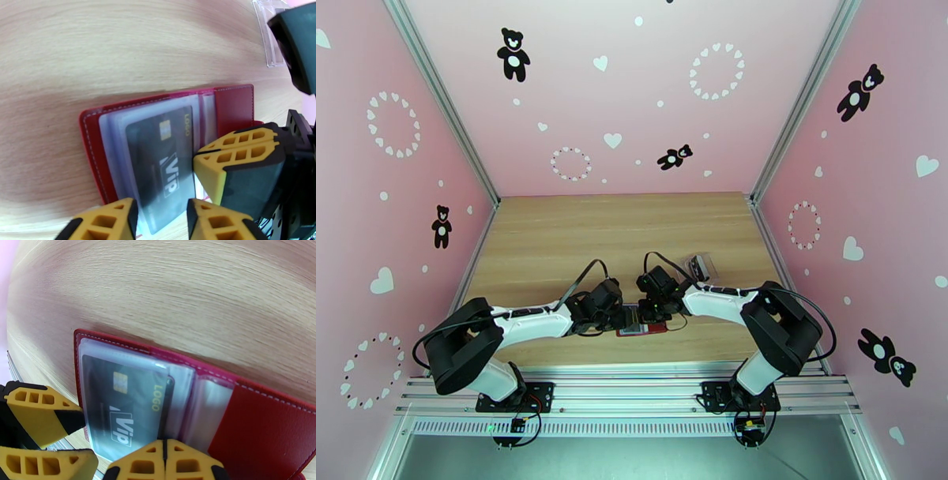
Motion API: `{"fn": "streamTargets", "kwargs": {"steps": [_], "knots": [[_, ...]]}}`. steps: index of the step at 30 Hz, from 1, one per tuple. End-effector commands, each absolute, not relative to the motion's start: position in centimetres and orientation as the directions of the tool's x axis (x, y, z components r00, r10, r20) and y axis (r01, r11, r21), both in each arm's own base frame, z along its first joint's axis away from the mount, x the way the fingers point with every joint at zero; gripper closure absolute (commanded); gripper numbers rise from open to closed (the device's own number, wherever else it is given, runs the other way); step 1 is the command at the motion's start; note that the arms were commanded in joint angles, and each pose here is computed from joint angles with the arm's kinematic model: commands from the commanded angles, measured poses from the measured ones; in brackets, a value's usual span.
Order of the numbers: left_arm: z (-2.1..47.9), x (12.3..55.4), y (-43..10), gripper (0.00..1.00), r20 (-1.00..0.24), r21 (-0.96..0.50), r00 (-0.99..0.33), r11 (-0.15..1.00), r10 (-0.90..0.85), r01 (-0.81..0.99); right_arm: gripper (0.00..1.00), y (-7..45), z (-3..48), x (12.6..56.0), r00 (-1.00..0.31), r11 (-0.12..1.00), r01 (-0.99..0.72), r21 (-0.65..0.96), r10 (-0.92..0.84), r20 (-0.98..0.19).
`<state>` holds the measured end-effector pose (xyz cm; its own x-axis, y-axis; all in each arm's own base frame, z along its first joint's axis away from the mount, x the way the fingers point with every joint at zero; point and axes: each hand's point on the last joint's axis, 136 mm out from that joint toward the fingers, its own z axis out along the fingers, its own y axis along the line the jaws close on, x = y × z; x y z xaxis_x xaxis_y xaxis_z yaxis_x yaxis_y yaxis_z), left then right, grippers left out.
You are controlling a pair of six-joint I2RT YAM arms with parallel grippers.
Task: Put the credit cards into the card holder
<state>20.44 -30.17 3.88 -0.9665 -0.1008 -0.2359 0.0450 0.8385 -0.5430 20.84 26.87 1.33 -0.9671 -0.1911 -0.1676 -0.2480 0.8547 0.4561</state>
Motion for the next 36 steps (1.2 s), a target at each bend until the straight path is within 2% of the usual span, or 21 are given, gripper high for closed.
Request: {"fn": "streamTargets", "kwargs": {"steps": [1, 30, 36], "knots": [[4.1, 20.5, -30.8, 0.61, -0.24, -0.546, -0.966, 0.836, -0.09, 0.058, 1.0, 24.3, -1.9, 18.8, -0.976, 0.905, -0.219, 0.364, -0.205, -0.076], [6.6, 20.4, -33.1, 0.61, -0.255, -0.669, -0.963, 0.735, -0.085, 0.113, 1.0, 24.6, -0.4, 19.3, -0.972, 0.896, -0.234, 0.376, -0.208, -0.109], [5.9, 20.8, -31.1, 0.61, -0.277, -0.599, -0.954, 0.797, -0.119, 0.074, 1.0, 24.4, -0.5, 19.3, -0.972, 0.9, -0.233, 0.369, -0.207, -0.107]]}}
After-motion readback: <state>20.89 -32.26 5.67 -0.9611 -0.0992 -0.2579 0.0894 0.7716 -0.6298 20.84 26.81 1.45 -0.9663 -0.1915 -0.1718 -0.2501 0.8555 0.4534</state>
